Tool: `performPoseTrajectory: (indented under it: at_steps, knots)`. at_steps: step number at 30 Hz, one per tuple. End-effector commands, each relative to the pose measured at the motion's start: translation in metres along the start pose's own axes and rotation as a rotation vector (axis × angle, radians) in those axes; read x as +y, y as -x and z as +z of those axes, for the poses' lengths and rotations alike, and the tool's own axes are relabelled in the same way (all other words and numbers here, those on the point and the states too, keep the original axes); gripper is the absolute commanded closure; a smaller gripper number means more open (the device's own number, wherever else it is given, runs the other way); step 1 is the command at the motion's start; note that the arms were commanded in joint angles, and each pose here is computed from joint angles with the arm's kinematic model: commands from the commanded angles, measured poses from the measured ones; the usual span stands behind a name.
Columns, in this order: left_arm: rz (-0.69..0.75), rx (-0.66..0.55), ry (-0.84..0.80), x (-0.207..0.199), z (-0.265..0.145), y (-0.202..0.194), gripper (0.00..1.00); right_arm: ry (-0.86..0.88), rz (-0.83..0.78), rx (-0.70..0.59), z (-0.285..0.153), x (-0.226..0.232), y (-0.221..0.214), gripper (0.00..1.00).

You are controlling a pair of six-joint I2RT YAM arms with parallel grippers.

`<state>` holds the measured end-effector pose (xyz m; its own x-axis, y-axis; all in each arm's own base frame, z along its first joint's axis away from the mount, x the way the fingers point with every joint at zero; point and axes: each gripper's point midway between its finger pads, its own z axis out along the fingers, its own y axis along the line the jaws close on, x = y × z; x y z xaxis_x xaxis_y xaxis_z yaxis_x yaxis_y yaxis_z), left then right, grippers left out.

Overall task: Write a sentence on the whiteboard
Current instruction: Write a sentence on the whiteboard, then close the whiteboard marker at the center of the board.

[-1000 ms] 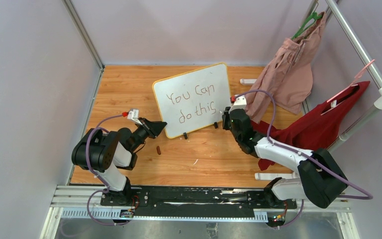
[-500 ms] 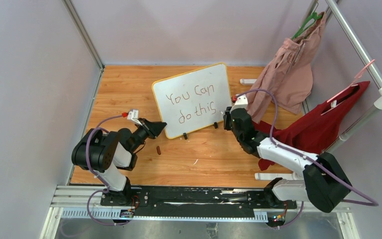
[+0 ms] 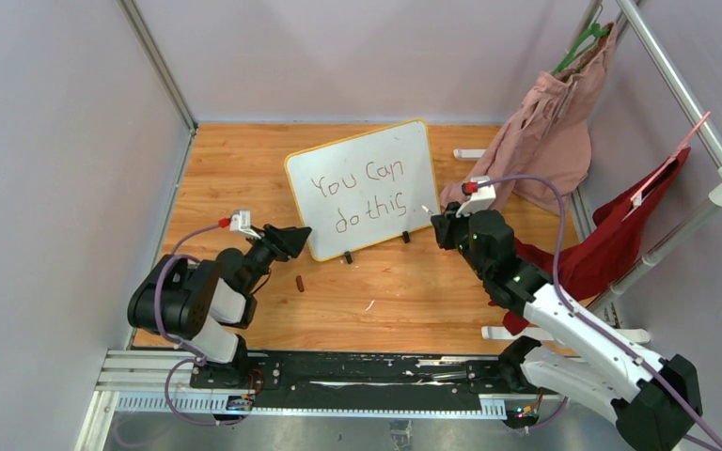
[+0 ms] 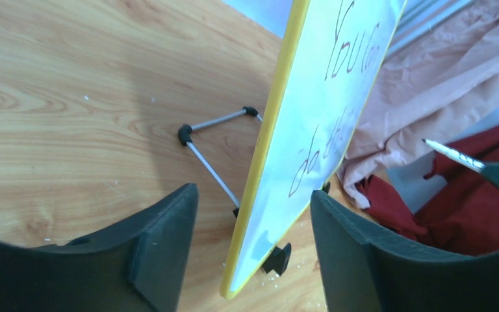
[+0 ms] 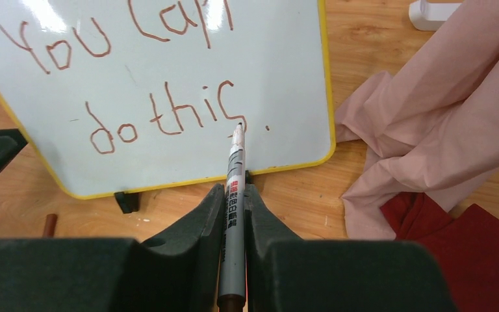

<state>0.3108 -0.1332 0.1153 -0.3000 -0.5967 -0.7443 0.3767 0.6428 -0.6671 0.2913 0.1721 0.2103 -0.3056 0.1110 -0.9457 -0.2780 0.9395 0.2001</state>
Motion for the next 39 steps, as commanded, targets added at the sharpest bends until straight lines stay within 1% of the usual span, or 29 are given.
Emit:
performPoseTrajectory:
  at_steps: [1, 2, 4, 7, 10, 11, 12, 14, 15, 16, 17, 18, 20, 21, 22, 23, 25, 28, 30, 33, 37, 39]
  knots:
    - [0.005, -0.134, 0.042, -0.001, -0.008, 0.027, 0.25, 0.088, -0.016, 0.039, -0.018, 0.012, -0.006, 1.00]
    - [-0.006, -0.154, 0.054, 0.000, -0.011, 0.030, 0.20, 0.107, -0.014, 0.034, -0.021, 0.014, -0.004, 1.00]
    - [-0.039, -0.189, 0.098, 0.005, -0.023, 0.031, 0.01, 0.141, -0.019, 0.060, -0.026, 0.019, -0.010, 1.00]
    - [-0.115, -0.237, 0.132, 0.006, -0.039, 0.034, 0.00, 0.224, -0.020, 0.077, -0.033, 0.032, -0.013, 1.00]
    - [-0.229, -0.199, 0.246, 0.025, -0.056, 0.014, 0.00, 0.283, -0.019, 0.100, -0.038, 0.042, -0.017, 1.00]
    - [-0.252, -0.167, 0.293, 0.032, -0.060, 0.005, 0.00, 0.297, -0.020, 0.102, -0.040, 0.045, -0.017, 1.00]
    - [-0.257, -0.157, 0.312, 0.032, -0.064, 0.004, 0.00, 0.305, -0.022, 0.101, -0.041, 0.046, -0.017, 1.00]
    - [-0.224, -0.126, 0.410, 0.040, -0.073, 0.003, 0.00, 0.314, -0.028, 0.100, -0.043, 0.047, -0.017, 1.00]
    - [-0.188, -0.118, 0.497, 0.049, -0.083, 0.005, 0.00, 0.316, -0.029, 0.097, -0.043, 0.047, -0.016, 1.00]
    - [-0.141, -0.133, 0.583, 0.051, -0.094, 0.018, 0.00, 0.319, -0.033, 0.097, -0.044, 0.048, -0.016, 1.00]
    - [-0.081, -0.116, 0.684, 0.056, -0.108, 0.023, 0.00, 0.320, -0.033, 0.094, -0.044, 0.048, -0.015, 1.00]
    - [-0.024, -0.093, 0.746, 0.055, -0.118, 0.030, 0.00, 0.320, -0.035, 0.093, -0.044, 0.048, -0.015, 1.00]
    - [0.065, -0.022, 0.807, 0.051, -0.128, 0.040, 0.00, 0.323, -0.035, 0.095, -0.044, 0.049, -0.015, 1.00]
    - [0.085, -0.009, 0.846, 0.049, -0.133, 0.048, 0.00, 0.325, -0.032, 0.095, -0.044, 0.050, -0.015, 1.00]
    - [0.068, 0.014, 0.874, 0.049, -0.135, 0.046, 0.00, 0.327, -0.030, 0.095, -0.044, 0.050, -0.014, 1.00]
    - [0.040, 0.041, 0.880, 0.049, -0.133, 0.041, 0.00, 0.327, -0.028, 0.097, -0.044, 0.051, -0.014, 1.00]
    - [-0.034, 0.056, 0.905, 0.049, -0.130, 0.036, 0.00, 0.335, -0.026, 0.094, -0.046, 0.052, -0.012, 1.00]
    - [-0.095, 0.051, 0.953, 0.055, -0.132, 0.030, 0.00, 0.341, -0.026, 0.084, -0.050, 0.053, -0.008, 1.00]
    - [-0.083, 0.091, 0.925, 0.052, -0.130, 0.025, 0.00, 0.337, -0.026, 0.070, -0.053, 0.051, -0.006, 1.00]
    - [-0.048, 0.199, 0.865, 0.043, -0.126, 0.014, 0.00, 0.335, -0.024, 0.051, -0.057, 0.048, -0.004, 1.00]
    - [0.008, 0.367, 0.860, 0.033, -0.124, 0.001, 0.00, 0.335, -0.021, 0.046, -0.058, 0.047, -0.005, 1.00]
    - [0.043, 0.424, 0.876, 0.028, -0.122, -0.010, 0.01, 0.328, -0.026, 0.044, -0.057, 0.046, -0.005, 1.00]
